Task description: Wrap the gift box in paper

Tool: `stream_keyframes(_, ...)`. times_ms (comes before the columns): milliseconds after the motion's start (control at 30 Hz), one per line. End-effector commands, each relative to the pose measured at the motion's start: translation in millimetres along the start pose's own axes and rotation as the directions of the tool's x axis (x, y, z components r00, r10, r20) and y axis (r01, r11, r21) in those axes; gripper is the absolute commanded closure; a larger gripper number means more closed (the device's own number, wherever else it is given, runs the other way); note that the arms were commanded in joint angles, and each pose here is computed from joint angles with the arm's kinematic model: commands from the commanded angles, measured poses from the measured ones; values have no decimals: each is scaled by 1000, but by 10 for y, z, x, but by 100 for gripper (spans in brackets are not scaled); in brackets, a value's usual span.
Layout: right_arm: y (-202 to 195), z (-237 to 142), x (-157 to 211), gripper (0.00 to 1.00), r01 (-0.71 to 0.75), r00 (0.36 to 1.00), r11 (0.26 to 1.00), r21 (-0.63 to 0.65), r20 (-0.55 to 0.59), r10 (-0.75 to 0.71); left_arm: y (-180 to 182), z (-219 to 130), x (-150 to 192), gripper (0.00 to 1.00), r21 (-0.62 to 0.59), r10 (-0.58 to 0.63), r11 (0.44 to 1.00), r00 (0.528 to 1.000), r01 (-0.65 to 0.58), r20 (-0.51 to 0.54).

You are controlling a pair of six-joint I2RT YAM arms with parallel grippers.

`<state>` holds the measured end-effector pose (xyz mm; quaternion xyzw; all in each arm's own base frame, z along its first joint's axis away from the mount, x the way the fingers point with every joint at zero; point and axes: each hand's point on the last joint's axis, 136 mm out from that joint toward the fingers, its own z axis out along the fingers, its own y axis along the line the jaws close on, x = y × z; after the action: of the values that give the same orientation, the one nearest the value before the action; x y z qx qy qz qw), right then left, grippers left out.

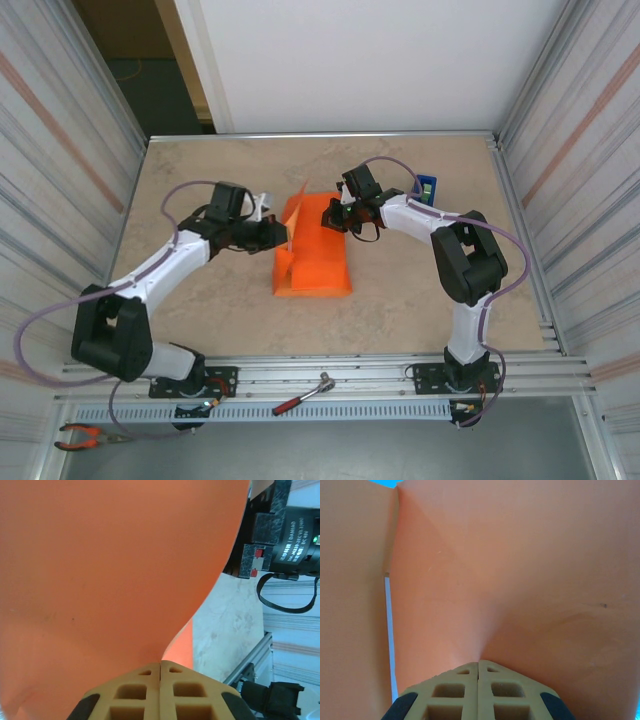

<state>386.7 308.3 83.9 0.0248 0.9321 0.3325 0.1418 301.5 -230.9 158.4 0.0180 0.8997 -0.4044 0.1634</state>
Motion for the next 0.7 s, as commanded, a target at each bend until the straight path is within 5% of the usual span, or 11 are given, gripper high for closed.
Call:
stream_keyframes(0, -571, 311, 356, 100, -66, 993, 982, 177, -81, 81, -205, 183, -73, 100, 58, -62, 996, 998, 62, -5)
stream_keyframes(667, -589, 382, 435, 100, -68, 992, 980, 185, -92, 87, -428, 892, 61, 100, 41, -67, 996, 990, 73, -122)
